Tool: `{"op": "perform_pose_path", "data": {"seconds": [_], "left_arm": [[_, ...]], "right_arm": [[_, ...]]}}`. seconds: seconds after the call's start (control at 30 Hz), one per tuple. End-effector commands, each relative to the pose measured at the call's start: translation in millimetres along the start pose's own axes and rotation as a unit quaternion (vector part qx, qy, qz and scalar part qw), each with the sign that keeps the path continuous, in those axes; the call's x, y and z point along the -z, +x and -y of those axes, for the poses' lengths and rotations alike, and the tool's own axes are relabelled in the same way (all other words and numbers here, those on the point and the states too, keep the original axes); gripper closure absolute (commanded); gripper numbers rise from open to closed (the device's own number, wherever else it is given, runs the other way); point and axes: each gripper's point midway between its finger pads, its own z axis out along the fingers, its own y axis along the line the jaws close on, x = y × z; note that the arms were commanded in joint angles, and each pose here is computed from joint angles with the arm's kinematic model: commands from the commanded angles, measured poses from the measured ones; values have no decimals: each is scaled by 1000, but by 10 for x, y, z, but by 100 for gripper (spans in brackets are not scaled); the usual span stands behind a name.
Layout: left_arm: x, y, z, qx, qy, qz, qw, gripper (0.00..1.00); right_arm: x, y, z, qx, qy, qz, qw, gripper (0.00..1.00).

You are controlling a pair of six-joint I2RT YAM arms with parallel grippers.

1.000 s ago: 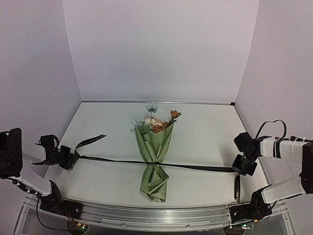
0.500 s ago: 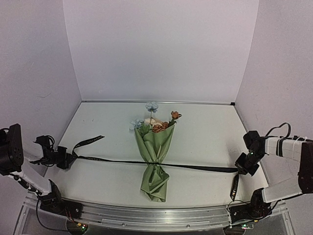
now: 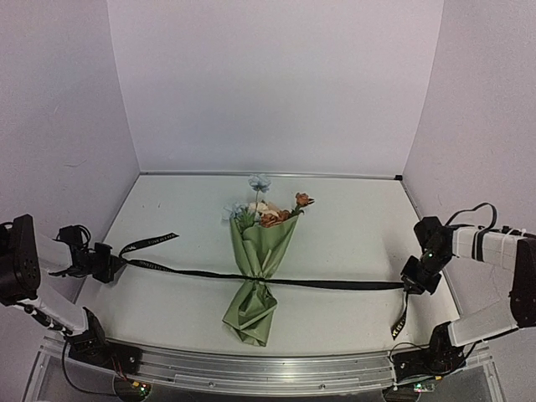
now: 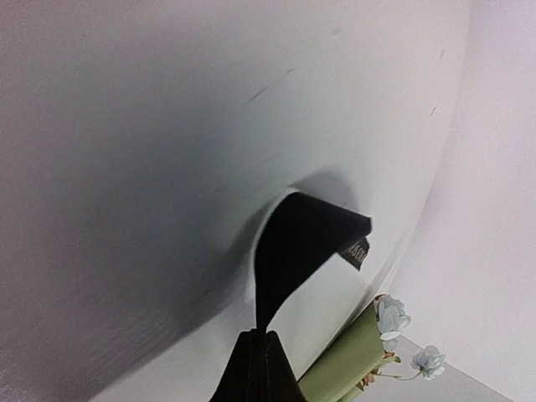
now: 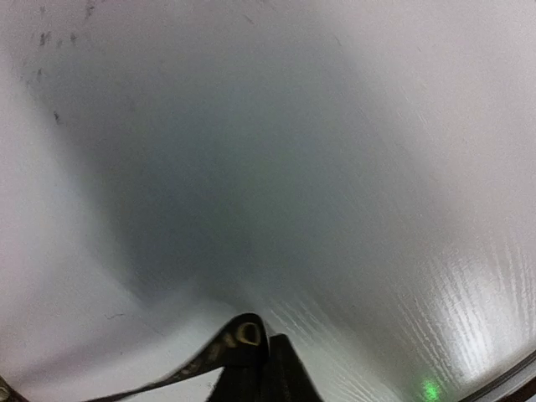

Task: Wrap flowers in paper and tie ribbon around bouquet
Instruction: Tie the ribbon around the folded bouquet, then pick up the right side of the half-tied ribbon from the center of the board.

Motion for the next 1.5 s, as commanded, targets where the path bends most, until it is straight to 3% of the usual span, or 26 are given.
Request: {"op": "perform_pose_path", "data": {"seconds": [0.0, 0.07, 0.3, 0.5, 0.63, 0.77, 0.93, 1.23, 1.33, 1.47], "left_arm": [[165, -226, 447, -69, 20, 62, 995, 100], [207, -216, 486, -79, 14, 64, 995, 95], [410, -214, 619, -123, -1, 84, 989, 41], [602, -119, 902, -199, -1, 107, 974, 24], [605, 97, 1143, -260, 5, 93, 961, 20], [546, 407, 1301, -311, 2, 70, 948, 19], [348, 834, 1212, -339, -14, 23, 940, 26], [-28, 1832, 1096, -430, -10, -85, 899, 46], [-118, 1997, 1054, -455, -26, -105, 884, 48], [-94, 1936, 1026, -462, -38, -86, 882, 43]], "right_arm": [[181, -45, -14, 73, 44, 23, 996, 67], [245, -56, -32, 96, 54, 36, 993, 55], [421, -66, -177, 157, 47, 65, 984, 34], [690, -117, -355, 221, 40, 112, 968, 17], [822, -78, -625, 264, -7, 132, 955, 2], [913, 68, -983, 335, -38, 132, 932, 2], [950, 377, -1454, 423, -71, 134, 893, 2], [711, 1353, -2217, 623, -146, 126, 758, 2], [626, 1568, -2361, 647, -172, 111, 735, 3], [484, 1763, -2465, 674, -181, 83, 712, 8]]}}
